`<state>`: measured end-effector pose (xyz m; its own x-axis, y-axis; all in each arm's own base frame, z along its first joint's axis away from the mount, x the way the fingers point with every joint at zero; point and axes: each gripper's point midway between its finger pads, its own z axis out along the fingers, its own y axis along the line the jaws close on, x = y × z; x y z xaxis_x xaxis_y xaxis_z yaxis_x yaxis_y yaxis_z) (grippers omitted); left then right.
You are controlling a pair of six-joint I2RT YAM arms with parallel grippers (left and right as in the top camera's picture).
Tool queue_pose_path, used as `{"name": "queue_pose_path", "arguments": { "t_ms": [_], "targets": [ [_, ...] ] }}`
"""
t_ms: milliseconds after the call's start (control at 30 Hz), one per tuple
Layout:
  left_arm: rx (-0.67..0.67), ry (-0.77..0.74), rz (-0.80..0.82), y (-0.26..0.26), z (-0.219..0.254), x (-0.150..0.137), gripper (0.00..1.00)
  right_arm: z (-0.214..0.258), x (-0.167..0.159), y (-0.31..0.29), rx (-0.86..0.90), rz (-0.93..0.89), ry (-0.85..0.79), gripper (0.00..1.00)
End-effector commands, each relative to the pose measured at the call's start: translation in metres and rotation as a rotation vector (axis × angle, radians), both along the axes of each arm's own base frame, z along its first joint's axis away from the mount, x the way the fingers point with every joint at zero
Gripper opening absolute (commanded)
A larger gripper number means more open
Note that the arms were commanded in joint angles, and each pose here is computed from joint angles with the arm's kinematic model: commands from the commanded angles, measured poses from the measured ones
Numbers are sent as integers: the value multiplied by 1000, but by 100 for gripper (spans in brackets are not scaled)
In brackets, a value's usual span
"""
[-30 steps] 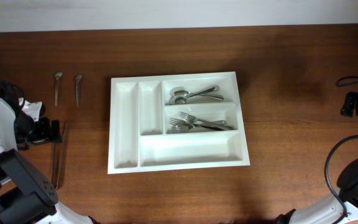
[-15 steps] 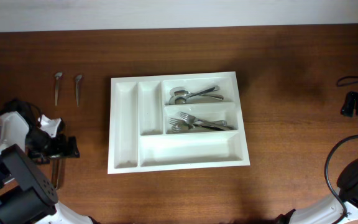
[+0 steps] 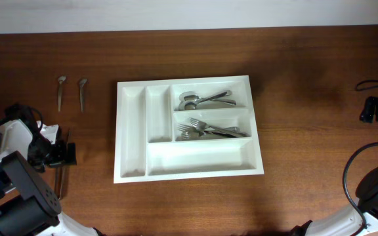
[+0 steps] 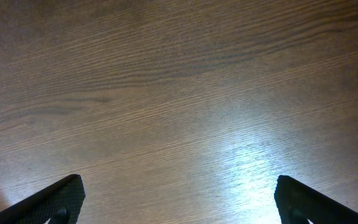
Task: Pack container
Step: 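Lower the left gripper onto the tongs and close on them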
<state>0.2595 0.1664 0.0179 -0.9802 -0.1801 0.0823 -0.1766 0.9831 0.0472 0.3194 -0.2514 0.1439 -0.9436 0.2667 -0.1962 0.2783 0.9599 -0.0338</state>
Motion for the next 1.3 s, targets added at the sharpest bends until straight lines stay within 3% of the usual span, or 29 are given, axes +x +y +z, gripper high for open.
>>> {"name": "queue_pose_path", "arguments": {
  "t_ms": [0,300,467,633,1267],
  "targets": [
    [11,-1,-12,3,-4,1,99,0,0,0,3,-4,-5,99],
    [23,-20,-11,6,-4,5,99,0,0,0,3,-4,-5,99],
    [-57,-59,-7,-8,-5,12,99,0,0,0,3,-4,-5,99],
    [-54,-78,-32,-6,-9,18,99,0,0,0,3,-4,-5,99],
    [-18,1,-48,4,-32,10,99,0,0,0,3,-4,-5,99]
  ]
}}
